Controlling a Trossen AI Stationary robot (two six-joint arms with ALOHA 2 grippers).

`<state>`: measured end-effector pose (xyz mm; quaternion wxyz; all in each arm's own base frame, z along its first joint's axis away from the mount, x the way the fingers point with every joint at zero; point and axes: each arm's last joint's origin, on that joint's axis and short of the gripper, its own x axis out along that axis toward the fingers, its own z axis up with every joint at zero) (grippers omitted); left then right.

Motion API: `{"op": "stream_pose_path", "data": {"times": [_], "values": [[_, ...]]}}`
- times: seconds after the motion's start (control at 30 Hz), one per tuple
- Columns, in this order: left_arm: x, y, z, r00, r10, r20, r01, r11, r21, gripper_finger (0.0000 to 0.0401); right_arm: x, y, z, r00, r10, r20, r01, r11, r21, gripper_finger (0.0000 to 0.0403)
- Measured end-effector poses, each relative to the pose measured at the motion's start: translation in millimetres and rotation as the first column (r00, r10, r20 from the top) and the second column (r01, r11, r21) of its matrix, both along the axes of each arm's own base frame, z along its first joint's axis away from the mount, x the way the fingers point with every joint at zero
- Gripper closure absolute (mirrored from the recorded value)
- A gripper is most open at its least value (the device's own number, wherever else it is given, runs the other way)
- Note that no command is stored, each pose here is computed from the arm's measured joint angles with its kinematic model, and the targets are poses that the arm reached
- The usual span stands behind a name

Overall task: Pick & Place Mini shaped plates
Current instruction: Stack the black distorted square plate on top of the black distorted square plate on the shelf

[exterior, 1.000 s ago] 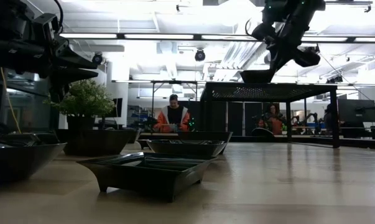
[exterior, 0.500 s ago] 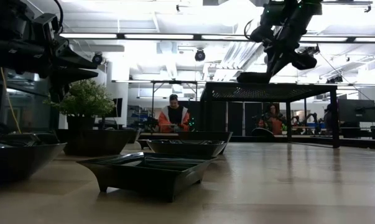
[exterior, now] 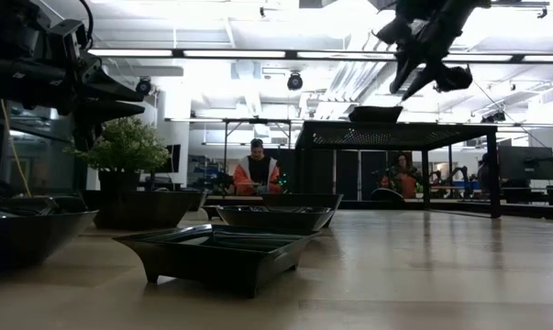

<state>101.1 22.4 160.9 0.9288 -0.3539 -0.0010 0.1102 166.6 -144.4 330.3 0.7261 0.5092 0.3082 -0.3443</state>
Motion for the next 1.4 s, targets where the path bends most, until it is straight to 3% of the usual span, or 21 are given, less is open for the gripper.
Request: {"op": "stream_pose_path", "data": {"times": [0.13, 0.27, 0.47, 0.8, 1.13, 1.4], "values": [[0, 0, 0, 1.000, 0.000, 0.000, 0.000, 1.000, 0.000, 0.0320, 1, 16, 8, 0.991, 0.137, -0.014, -0.137, 0.985, -0.107, 0.0303], [0, 0, 0, 1.000, 0.000, 0.000, 0.000, 1.000, 0.000, 0.0320, 1, 34, 16, 0.969, 0.242, -0.043, -0.245, 0.940, -0.239, 0.0309], [0, 0, 0, 1.000, 0.000, 0.000, 0.000, 1.000, 0.000, 0.0320, -10, 61, 7, 0.926, 0.372, 0.062, -0.328, 0.876, -0.353, 0.0313], [0, 0, 0, 1.000, 0.000, 0.000, 0.000, 1.000, 0.000, 0.0320, -50, 96, -2, 0.826, 0.540, 0.162, -0.343, 0.709, -0.616, 0.0320], [0, 0, 0, 1.000, 0.000, 0.000, 0.000, 1.000, 0.000, 0.0320, -71, 108, -2, 0.771, 0.623, 0.129, -0.351, 0.585, -0.731, 0.0320], [0, 0, 0, 1.000, 0.000, 0.000, 0.000, 1.000, 0.000, 0.0320, -73, 108, -1, 0.782, 0.609, 0.134, -0.336, 0.592, -0.732, 0.0320]]}}
